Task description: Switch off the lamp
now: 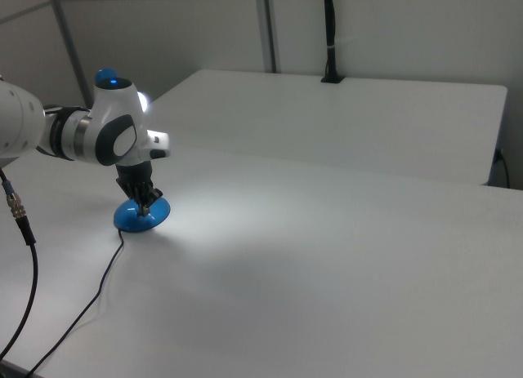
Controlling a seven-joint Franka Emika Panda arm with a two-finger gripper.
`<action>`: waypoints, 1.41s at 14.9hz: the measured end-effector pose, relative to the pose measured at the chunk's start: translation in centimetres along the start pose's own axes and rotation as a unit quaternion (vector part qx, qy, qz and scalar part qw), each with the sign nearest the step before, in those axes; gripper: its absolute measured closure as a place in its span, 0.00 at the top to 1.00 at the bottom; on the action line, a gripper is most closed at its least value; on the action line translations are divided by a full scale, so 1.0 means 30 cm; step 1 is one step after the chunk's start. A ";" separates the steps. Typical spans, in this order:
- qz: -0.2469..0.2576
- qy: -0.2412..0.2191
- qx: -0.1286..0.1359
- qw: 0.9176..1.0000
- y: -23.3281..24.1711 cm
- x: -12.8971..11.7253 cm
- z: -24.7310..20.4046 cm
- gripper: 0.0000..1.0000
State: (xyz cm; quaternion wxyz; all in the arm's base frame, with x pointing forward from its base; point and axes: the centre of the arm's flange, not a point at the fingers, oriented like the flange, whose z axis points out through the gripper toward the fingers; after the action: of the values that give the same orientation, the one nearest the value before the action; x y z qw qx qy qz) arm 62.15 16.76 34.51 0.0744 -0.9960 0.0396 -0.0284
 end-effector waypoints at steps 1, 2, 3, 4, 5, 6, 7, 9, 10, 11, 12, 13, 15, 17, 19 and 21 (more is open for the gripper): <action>0.002 0.001 0.001 1.000 -0.008 -0.001 0.003 0.01; 0.004 0.002 0.001 1.000 -0.019 -0.004 0.005 0.01; 0.004 0.002 0.001 1.000 -0.026 -0.007 0.006 0.01; 0.004 0.002 0.001 1.000 -0.031 -0.009 0.007 0.01; 0.004 0.001 0.001 1.000 -0.034 -0.010 0.008 0.01; 0.004 0.001 0.002 1.000 -0.036 -0.010 0.008 0.01; 0.003 0.001 0.002 1.000 -0.039 -0.011 0.009 0.01; 0.002 0.001 0.002 1.000 -0.047 -0.014 0.011 0.01; 0.002 0.002 0.002 1.000 -0.050 -0.013 0.010 0.01; 0.003 0.005 0.003 1.000 -0.051 -0.011 0.010 0.01; 0.006 0.010 0.005 1.000 -0.053 -0.008 0.010 0.01; 0.009 0.014 0.007 1.000 -0.054 -0.005 0.012 0.01; 0.014 0.013 0.007 1.000 -0.055 -0.004 0.027 0.01; 0.015 0.011 0.007 1.000 -0.056 -0.005 0.041 0.01; 0.015 0.011 0.007 1.000 -0.056 -0.005 0.042 0.01; 0.016 0.013 0.008 1.000 -0.056 -0.003 0.043 0.01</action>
State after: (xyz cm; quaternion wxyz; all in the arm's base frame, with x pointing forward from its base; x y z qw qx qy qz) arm 62.25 18.61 33.50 0.0820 -0.9943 0.0558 -0.0402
